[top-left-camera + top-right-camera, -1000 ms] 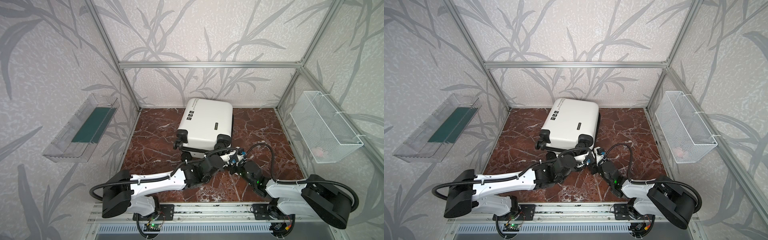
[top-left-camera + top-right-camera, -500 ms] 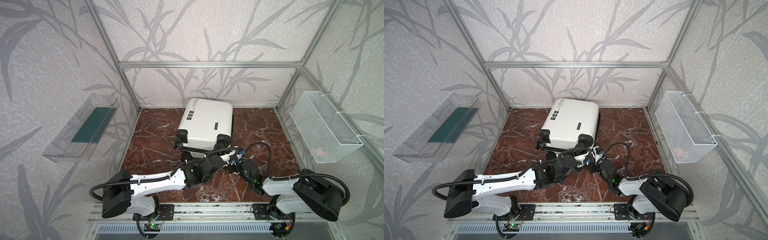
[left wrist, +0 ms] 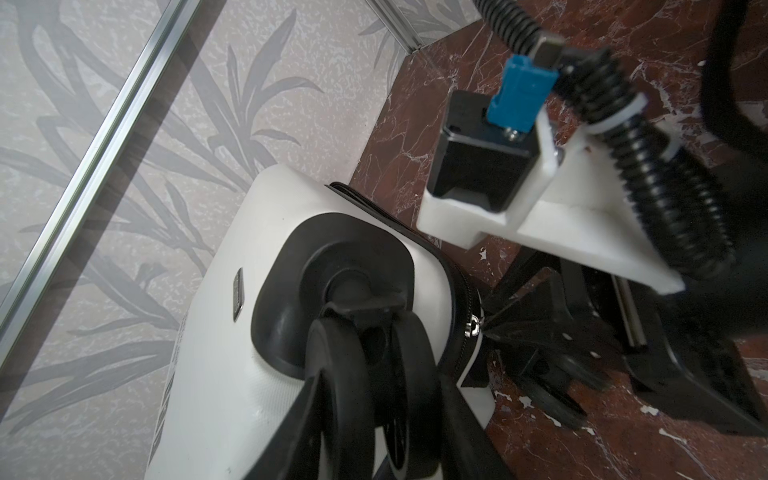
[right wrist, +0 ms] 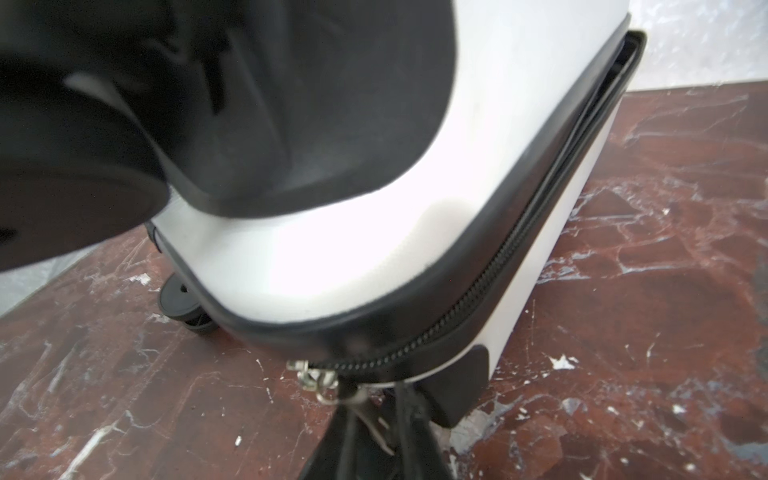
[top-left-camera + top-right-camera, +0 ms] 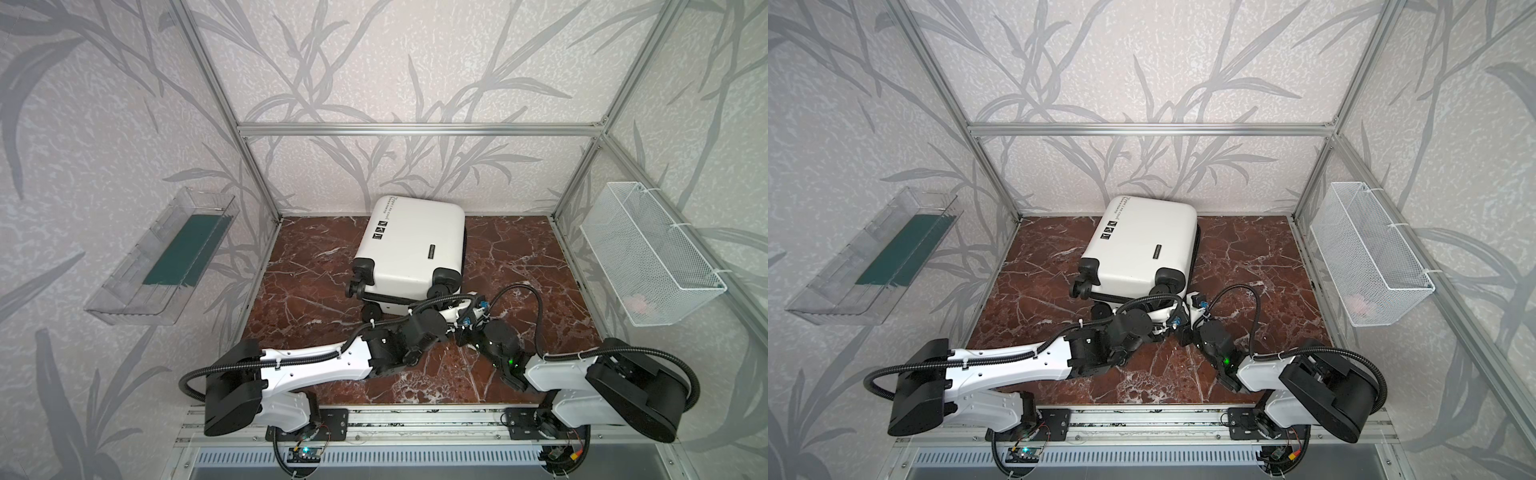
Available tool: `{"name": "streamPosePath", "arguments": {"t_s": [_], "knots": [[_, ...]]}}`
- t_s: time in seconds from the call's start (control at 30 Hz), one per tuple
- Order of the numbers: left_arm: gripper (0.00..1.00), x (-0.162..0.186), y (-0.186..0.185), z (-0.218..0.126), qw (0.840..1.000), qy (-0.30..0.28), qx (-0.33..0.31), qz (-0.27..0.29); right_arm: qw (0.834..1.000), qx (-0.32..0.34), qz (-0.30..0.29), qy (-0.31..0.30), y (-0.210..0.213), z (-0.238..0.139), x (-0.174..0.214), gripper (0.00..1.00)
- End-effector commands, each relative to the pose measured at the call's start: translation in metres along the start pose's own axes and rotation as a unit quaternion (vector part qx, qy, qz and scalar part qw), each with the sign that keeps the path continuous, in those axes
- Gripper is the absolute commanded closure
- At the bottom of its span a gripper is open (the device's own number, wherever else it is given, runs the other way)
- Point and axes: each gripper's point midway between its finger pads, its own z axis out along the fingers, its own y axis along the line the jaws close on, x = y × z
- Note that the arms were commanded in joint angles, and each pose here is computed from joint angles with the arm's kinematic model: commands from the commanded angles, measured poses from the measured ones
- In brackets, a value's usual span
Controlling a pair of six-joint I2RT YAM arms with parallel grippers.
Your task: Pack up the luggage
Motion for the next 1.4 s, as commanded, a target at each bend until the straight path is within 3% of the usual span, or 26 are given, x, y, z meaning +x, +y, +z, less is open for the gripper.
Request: {"name": "streamPosePath", "arguments": {"t_s": [0.0,0.17,0.27,0.4,0.6,0.7,1.37], "knots": [[1.00,-0.031,0.031,-0.010,0.997,-0.051,-0.035,-0.052,0.999,-0.020,0.006,-0.050,0.014,0.000,-0.031,0.88],[1.00,-0.031,0.031,-0.010,0.997,-0.051,-0.035,-0.052,0.998,-0.025,0.006,-0.052,0.017,-0.001,-0.033,0.92],[1.00,-0.030,0.030,-0.010,0.997,-0.050,-0.035,-0.052,0.998,-0.025,0.005,-0.053,0.018,-0.001,-0.035,0.85],[1.00,-0.030,0.031,-0.010,0.997,-0.050,-0.036,-0.053,0.998,-0.021,0.005,-0.057,0.018,-0.001,-0.038,0.82],[1.00,-0.030,0.031,-0.010,0.997,-0.049,-0.035,-0.052,0.998,-0.015,0.005,-0.053,0.016,0.000,-0.036,0.91],[1.00,-0.030,0.031,-0.010,0.997,-0.049,-0.035,-0.054,0.999,-0.006,0.008,-0.052,0.011,-0.002,-0.033,1.00],[1.00,-0.030,0.031,-0.011,0.996,-0.053,-0.036,-0.056,0.992,0.118,0.041,-0.026,-0.035,-0.018,-0.021,1.00]]}}
